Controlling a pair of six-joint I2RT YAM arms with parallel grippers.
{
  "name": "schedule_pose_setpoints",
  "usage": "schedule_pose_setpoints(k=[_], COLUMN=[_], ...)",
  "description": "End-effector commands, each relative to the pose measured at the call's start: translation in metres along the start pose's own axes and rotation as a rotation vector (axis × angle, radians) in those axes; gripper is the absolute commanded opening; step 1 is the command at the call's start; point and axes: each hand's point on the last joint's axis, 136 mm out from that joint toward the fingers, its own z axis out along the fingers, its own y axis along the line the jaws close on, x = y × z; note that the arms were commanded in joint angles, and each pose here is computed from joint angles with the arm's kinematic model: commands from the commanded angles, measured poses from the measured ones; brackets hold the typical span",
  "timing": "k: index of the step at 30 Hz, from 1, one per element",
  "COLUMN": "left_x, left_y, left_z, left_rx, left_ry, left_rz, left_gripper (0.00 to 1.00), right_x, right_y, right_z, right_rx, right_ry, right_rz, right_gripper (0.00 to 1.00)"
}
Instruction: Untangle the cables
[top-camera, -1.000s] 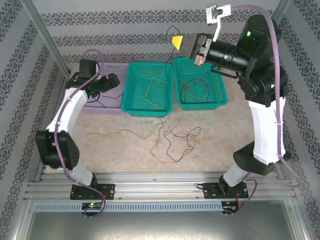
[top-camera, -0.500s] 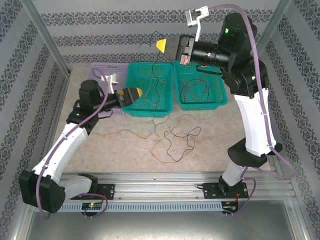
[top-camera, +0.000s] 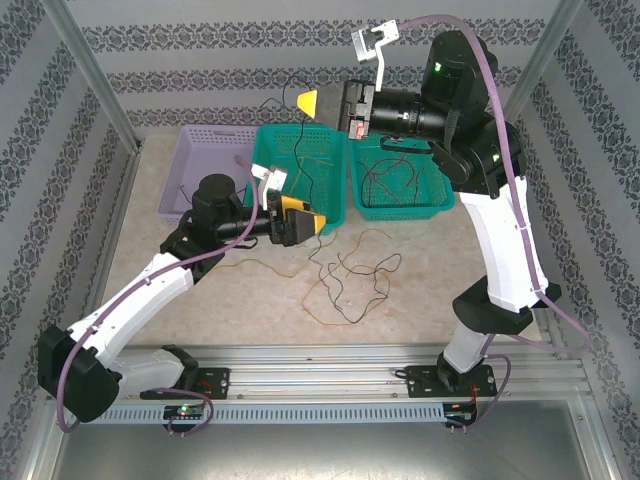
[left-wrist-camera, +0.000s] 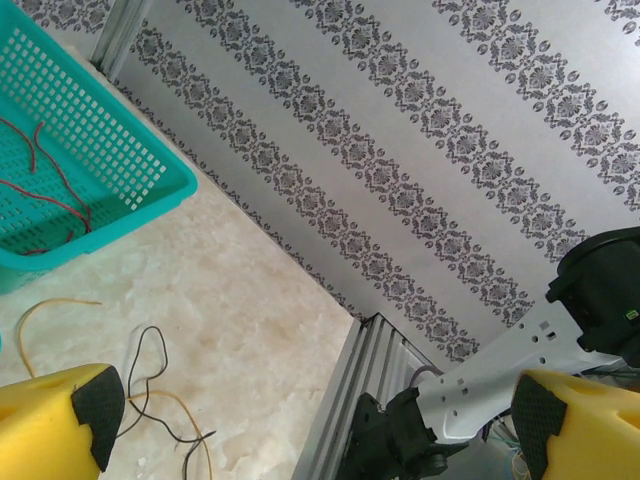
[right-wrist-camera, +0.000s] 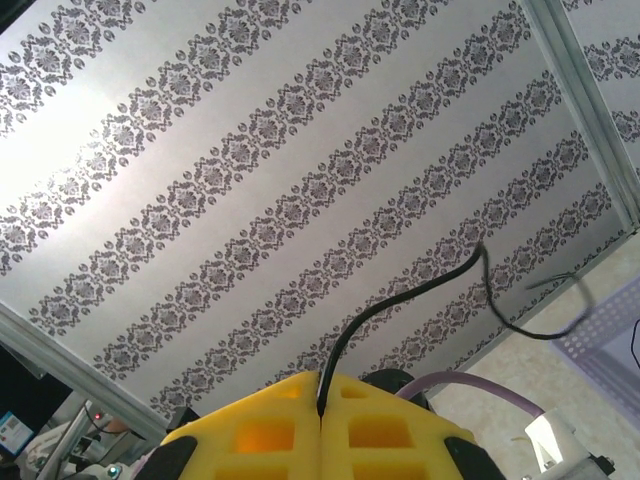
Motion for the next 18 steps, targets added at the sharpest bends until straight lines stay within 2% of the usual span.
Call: schedule_pose_setpoints(k=[1, 3, 5, 9, 10, 11, 14, 18], left_x=[-0.015, -0.015, -0.015, -0.017, -0.018, -0.018, -0.02, -0.023], left_y=[-0.015, -0.012, -0.01, -0.009, -0.009, -0.009, -0.01, -0.011], left_z=[0.003, 0.004, 0.005, 0.008, 0.008, 0.008, 0.005, -0.003], left_rx=[0.042, 0.031, 0.021, 0.021, 0.02, 0.018, 0.006, -0.046], left_ry=[-0.052, -0.053, -0.052, -0.044, -0.046, -0.047, -0.047, -0.043], left_rz=[0.1, 0.097, 0.093, 0.084, 0.085, 0.085, 0.087, 0.105], left_gripper=[1.0, 1.0, 0.93, 0.54, 0.37, 0.24, 0.02, 0.0], right_x=[0.004, 0.005, 0.006, 0.008, 0.008, 0.009, 0.011, 0.012], right_y=[0.0, 0.0, 0.003, 0.002, 0.002, 0.001, -0.004, -0.023], right_z=[0.008, 0.01, 0.011, 0.01, 0.009, 0.009, 0.005, -0.008], right_rx=[-0.029, -0.036, -0.044, -0.034, -0.032, -0.029, 0.003, 0.104], right_ry=[0.021, 0.026, 0.03, 0.03, 0.031, 0.032, 0.026, -0.011], right_rz=[0.01, 0.013, 0.012, 0.007, 0.005, 0.005, -0.004, -0.021], right_gripper=[0.0, 0.0, 0.0, 0.0, 0.0, 0.0, 0.0, 0.0])
